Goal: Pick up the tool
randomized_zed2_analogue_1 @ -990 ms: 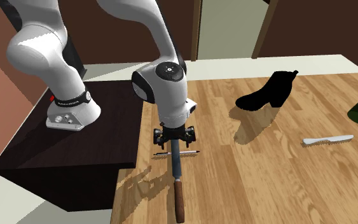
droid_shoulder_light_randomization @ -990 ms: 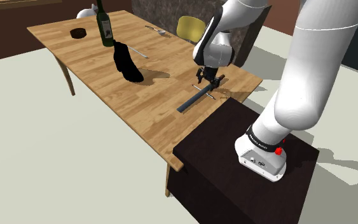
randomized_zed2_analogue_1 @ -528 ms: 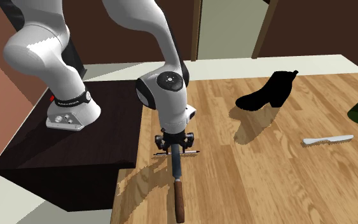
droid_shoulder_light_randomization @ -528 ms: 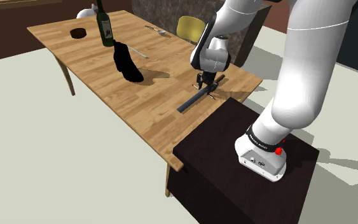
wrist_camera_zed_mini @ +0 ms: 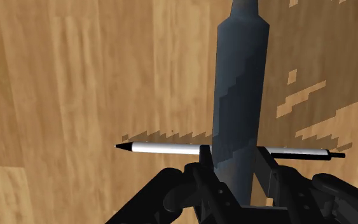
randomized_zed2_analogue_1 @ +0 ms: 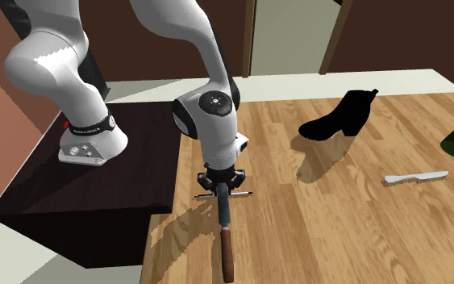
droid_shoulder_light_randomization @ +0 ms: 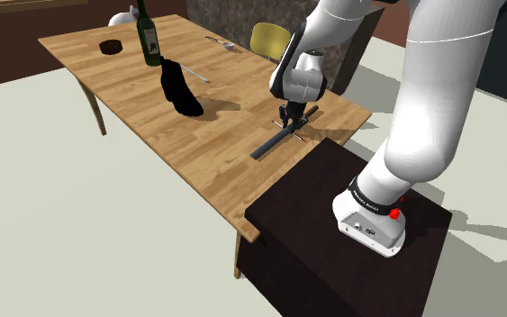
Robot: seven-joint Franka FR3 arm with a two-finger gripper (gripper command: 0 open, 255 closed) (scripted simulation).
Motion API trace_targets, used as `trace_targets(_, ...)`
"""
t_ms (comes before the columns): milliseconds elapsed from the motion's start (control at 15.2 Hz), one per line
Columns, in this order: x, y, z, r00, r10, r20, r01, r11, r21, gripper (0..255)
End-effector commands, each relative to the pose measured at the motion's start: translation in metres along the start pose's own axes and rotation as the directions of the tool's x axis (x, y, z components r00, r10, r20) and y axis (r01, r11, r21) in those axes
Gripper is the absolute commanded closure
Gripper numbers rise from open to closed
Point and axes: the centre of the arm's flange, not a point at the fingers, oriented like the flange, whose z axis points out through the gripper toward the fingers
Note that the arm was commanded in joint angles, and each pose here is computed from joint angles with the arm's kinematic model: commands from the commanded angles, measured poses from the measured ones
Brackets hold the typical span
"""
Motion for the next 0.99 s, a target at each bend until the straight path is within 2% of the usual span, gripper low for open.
trace_targets(0,0.0,0.0,0.0,1.0,-0.001,0.0,0.001,1.0,0.0,255)
trace_targets(924,-0.001,0.002,-0.073,1.0,-0.001,0.0,0.001,1.0,0.0,255)
